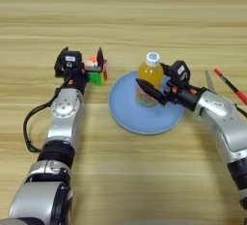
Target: Move the objects on the table
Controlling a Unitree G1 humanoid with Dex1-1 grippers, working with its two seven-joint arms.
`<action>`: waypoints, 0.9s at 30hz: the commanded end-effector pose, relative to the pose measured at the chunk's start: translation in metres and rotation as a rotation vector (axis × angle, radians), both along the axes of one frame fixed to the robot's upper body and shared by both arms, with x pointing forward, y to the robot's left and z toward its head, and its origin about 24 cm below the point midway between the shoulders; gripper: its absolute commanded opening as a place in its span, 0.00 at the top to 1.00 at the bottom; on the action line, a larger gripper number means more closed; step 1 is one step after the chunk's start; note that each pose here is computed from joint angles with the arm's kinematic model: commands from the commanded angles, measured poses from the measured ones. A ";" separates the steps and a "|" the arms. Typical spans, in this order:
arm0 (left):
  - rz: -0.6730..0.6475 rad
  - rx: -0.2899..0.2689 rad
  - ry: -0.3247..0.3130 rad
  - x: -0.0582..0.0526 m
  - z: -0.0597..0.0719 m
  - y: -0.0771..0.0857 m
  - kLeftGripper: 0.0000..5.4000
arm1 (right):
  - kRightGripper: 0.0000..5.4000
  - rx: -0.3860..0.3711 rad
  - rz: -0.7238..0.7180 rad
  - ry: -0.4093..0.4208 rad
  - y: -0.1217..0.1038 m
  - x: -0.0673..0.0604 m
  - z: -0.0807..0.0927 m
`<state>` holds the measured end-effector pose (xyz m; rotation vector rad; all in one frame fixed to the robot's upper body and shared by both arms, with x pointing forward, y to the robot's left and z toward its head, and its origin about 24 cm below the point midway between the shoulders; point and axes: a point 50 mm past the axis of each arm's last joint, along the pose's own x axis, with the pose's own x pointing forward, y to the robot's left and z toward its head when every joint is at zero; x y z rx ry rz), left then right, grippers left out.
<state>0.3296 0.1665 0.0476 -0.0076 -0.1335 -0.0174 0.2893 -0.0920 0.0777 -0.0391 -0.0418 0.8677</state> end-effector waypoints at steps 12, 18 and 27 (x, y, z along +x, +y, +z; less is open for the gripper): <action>0.001 0.004 0.003 0.000 0.000 -0.001 0.00 | 0.14 -0.007 0.007 -0.011 0.001 0.003 0.000; 0.001 0.005 0.003 0.000 0.000 -0.001 0.00 | 0.01 -0.003 0.004 -0.021 0.001 0.003 0.001; 0.001 0.005 0.003 0.000 0.000 -0.001 0.00 | 0.00 0.012 -0.006 -0.052 -0.001 0.002 0.009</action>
